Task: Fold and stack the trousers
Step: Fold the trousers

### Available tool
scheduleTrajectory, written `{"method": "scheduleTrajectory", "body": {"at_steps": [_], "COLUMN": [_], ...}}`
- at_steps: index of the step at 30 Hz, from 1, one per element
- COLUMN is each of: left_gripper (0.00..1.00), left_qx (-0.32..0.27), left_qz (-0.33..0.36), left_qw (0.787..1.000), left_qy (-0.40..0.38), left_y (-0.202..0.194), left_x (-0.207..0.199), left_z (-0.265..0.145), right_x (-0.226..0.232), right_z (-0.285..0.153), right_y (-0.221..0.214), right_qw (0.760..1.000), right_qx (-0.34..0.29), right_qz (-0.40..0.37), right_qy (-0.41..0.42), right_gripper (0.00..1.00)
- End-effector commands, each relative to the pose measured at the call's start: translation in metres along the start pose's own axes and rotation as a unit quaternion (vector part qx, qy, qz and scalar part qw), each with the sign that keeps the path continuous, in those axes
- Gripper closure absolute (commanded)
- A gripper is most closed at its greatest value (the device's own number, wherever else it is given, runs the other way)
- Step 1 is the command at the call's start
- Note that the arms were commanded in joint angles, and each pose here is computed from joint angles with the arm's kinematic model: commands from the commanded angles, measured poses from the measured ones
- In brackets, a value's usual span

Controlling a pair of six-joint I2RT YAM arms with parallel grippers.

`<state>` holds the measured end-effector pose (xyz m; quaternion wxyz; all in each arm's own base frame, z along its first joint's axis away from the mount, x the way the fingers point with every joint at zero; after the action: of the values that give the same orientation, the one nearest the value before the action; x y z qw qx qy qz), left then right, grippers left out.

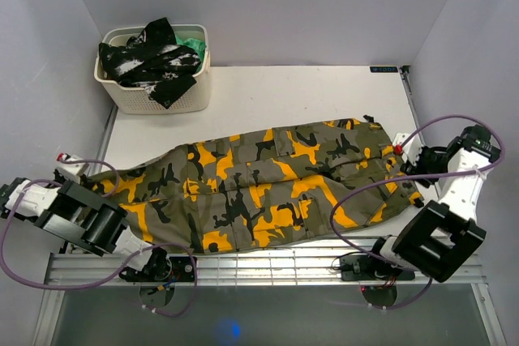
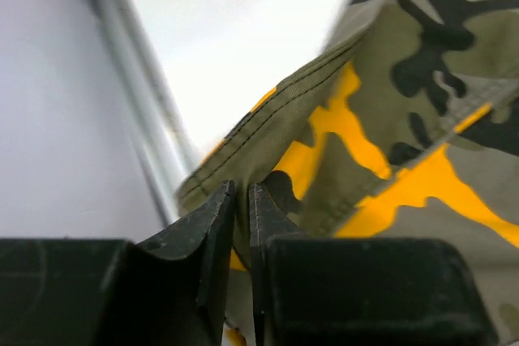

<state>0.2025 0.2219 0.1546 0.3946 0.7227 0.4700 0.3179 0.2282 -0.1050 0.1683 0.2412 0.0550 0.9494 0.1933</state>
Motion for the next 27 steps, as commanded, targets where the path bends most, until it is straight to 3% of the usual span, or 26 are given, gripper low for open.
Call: {"method": "scheduleTrajectory", "body": {"at_steps": [1,2,3,4,5,7,9,13,14,19,23,27], "left_gripper": [0.69,0.69,0.7,0.73,0.79,0.83,0.87,0.94,0.92,0.47,0.34,0.31], "left_qx": [-0.01,-0.019,-0.031,-0.028,-0.024,-0.017,-0.012,0.005,0.006,0.023,0.05,0.074], "left_qz": [-0.009,-0.008,-0.002,-0.011,-0.012,-0.016,-0.012,-0.027,-0.028,-0.046,-0.049,-0.051], "left_qw": [0.999,0.999,0.998,0.998,0.998,0.998,0.997,0.997,0.997,0.996,0.993,0.991], "left_qy": [-0.047,-0.047,-0.05,-0.054,-0.058,-0.065,-0.071,-0.073,-0.071,-0.079,-0.091,-0.099], "left_y": [-0.012,-0.01,-0.004,-0.002,0.0,0.002,0.004,0.0,0.002,0.0,0.0,0.0], "left_x": [-0.022,-0.022,-0.021,-0.021,-0.021,-0.02,-0.017,-0.008,-0.004,0.003,0.005,0.01], "left_z": [0.011,0.012,0.017,0.02,0.024,0.031,0.036,0.04,0.04,0.046,0.053,0.061], "right_x": [-0.039,-0.064,-0.08,-0.093,-0.13,-0.148,-0.184,-0.195,-0.193,-0.185,-0.189,-0.185], "right_z": [0.012,-0.004,-0.001,0.015,-0.002,0.028,0.034,0.108,0.121,0.186,0.215,0.242], "right_y": [0.002,0.012,0.022,0.023,0.036,0.054,0.084,0.092,0.093,0.1,0.104,0.092], "right_qw": [0.999,0.997,0.995,0.991,0.99,0.983,0.985,0.991,0.992,0.99,0.989,0.99], "right_qx": [-0.033,-0.041,-0.058,-0.085,-0.092,-0.126,-0.137,-0.101,-0.091,-0.084,-0.097,-0.074], "right_qz": [0.04,0.064,0.075,0.106,0.104,0.127,0.099,0.037,0.023,-0.026,-0.03,-0.032], "right_qy": [-0.011,-0.024,-0.017,0.006,-0.021,0.036,0.028,0.08,0.088,0.112,0.109,0.116], "right_gripper": [0.34,0.03,0.08,0.08,0.08,0.07,0.06,0.06,0.07,0.1,0.1,0.06]}}
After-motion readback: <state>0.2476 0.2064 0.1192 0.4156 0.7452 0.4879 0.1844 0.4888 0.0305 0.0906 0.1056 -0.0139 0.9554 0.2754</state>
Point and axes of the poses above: each gripper's point midway between its finger pads, its own z axis out along the fingers, its own x axis along the line the jaws close on, y = z × x, the point moved 3 cm from there along -z, back along the fingers, and after that the axes turned 13 degrees about -z, right-handed, at the moved point
